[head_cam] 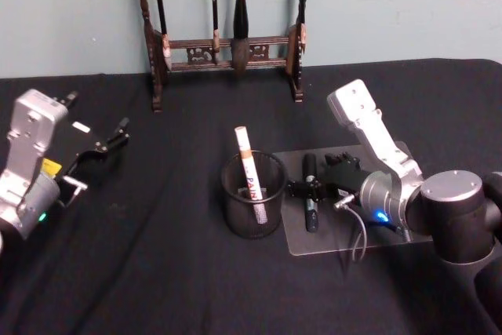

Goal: Pick up the water-based marker from the table and place it into the pen holder.

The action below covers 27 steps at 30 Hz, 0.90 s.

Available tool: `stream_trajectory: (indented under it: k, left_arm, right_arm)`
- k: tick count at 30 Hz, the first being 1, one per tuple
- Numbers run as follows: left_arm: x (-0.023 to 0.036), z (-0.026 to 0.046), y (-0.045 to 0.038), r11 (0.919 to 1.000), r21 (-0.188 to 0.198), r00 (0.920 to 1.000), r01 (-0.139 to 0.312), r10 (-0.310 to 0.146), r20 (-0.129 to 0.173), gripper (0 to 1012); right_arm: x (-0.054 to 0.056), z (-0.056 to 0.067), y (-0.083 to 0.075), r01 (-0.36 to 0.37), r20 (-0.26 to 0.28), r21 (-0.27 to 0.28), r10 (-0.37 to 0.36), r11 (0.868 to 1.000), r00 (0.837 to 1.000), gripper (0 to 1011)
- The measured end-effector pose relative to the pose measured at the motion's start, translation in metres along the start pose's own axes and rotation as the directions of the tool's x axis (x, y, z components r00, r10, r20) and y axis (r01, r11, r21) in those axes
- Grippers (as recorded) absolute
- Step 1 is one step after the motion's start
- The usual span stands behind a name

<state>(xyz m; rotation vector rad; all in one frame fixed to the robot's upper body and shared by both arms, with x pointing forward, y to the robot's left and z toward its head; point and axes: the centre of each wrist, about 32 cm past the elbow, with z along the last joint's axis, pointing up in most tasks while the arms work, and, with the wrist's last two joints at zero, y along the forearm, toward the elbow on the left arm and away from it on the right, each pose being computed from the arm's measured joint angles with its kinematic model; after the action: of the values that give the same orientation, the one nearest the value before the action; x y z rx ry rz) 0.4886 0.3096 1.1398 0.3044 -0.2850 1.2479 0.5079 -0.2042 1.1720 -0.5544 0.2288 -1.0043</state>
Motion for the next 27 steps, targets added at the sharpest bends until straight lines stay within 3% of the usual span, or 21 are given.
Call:
stream_trajectory:
  k: [27]
  left_arm:
    - [0.0, 0.0, 0.0, 1.0, 0.0, 1.0, 0.0, 0.0, 0.0, 1001]
  right_arm:
    - [0.0035, -0.0054, 0.0044, -0.01, -0.015, -0.012, 0.009, 1.0, 1.0, 1003]
